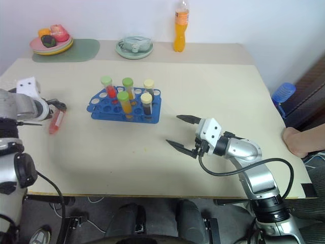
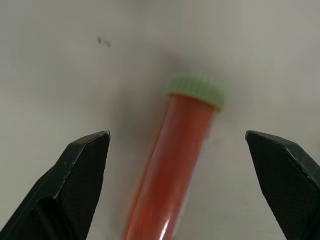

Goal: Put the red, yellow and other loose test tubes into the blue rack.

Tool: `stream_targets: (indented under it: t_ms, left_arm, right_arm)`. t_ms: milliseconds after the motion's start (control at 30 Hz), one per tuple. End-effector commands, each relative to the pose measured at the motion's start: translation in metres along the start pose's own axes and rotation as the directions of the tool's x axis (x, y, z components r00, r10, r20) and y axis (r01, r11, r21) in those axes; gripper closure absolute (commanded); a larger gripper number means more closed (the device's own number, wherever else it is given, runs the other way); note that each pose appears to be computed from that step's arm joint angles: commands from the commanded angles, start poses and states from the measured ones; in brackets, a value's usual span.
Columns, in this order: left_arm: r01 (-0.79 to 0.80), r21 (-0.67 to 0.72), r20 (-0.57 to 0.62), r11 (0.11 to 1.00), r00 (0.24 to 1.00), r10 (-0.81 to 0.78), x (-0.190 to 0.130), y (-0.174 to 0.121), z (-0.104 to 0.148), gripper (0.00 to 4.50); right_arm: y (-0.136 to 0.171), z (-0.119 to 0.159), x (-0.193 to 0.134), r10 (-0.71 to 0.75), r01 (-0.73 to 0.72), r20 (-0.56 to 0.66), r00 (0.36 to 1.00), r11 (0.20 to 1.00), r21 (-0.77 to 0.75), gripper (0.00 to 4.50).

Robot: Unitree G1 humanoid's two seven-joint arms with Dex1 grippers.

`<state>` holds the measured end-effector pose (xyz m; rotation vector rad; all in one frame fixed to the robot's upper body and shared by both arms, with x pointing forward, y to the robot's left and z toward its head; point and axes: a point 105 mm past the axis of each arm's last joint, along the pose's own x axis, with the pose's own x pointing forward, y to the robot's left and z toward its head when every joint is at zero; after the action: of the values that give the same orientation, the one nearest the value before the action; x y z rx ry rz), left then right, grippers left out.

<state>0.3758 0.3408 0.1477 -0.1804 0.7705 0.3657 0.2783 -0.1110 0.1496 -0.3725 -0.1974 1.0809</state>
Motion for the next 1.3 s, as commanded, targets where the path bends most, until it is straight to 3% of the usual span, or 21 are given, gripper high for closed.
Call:
stream_targets:
  t_ms: [33, 300, 400, 567, 733, 833, 933, 1000, 1133, 1300]
  left_arm:
    - [-0.017, 0.057, 0.038, 0.998, 0.999, 0.015, -0.004, 0.004, 0.019, 0.08]
    - [0.017, 0.182, 0.0, 0.983, 1.0, -0.018, 0.01, -0.008, 0.016, 0.08]
    - [0.028, 0.21, -0.047, 0.977, 0.999, -0.018, 0.015, -0.007, 0.006, 0.95]
    - [0.027, 0.196, -0.076, 0.98, 0.997, -0.012, 0.018, 0.001, -0.002, 3.47]
    - [0.051, 0.139, -0.076, 0.989, 0.996, -0.041, 0.013, 0.008, -0.001, 3.47]
    - [0.154, 0.091, 0.105, 0.984, 0.981, -0.164, -0.001, 0.009, 0.026, 3.47]
    - [0.518, 0.07, 0.343, 0.853, 0.79, -0.508, -0.031, -0.012, 0.045, 3.47]
    - [0.427, 0.101, 0.4, 0.898, 0.809, -0.43, -0.035, 0.007, 0.043, 3.47]
    - [0.384, 0.181, 0.555, 0.905, 0.72, -0.416, -0.056, 0.012, 0.049, 3.47]
    - [0.293, 0.319, 0.769, 0.901, 0.476, -0.427, -0.09, -0.007, 0.063, 3.47]
  right_arm:
    - [-0.001, 0.01, -0.002, -0.007, 0.008, 0.032, 0.999, 0.999, -0.034, 0.19]
    - [0.003, 0.01, -0.006, -0.018, 0.019, 0.023, 1.0, 0.999, -0.028, 0.19]
    - [0.003, 0.01, -0.008, -0.024, 0.025, 0.017, 1.0, 0.999, -0.027, 0.19]
    - [0.004, 0.009, -0.01, -0.023, 0.023, 0.01, 1.0, 0.999, -0.025, 0.19]
    - [0.002, 0.008, -0.009, -0.015, 0.016, 0.009, 1.0, 1.0, -0.027, 0.19]
    - [0.0, 0.008, -0.008, -0.008, 0.008, 0.013, 1.0, 1.0, -0.029, 0.19]
    - [0.0, 0.007, -0.007, -0.001, 0.001, 0.015, 1.0, 1.0, -0.028, 0.19]
    - [0.0, 0.007, -0.006, 0.006, -0.005, 0.018, 1.0, 1.0, -0.026, 0.19]
    - [-0.001, 0.005, -0.005, 0.016, -0.016, 0.019, 1.0, 1.0, -0.023, 0.19]
    - [-0.005, 0.003, -0.005, 0.023, -0.022, 0.018, 1.0, 0.999, -0.028, 0.19]
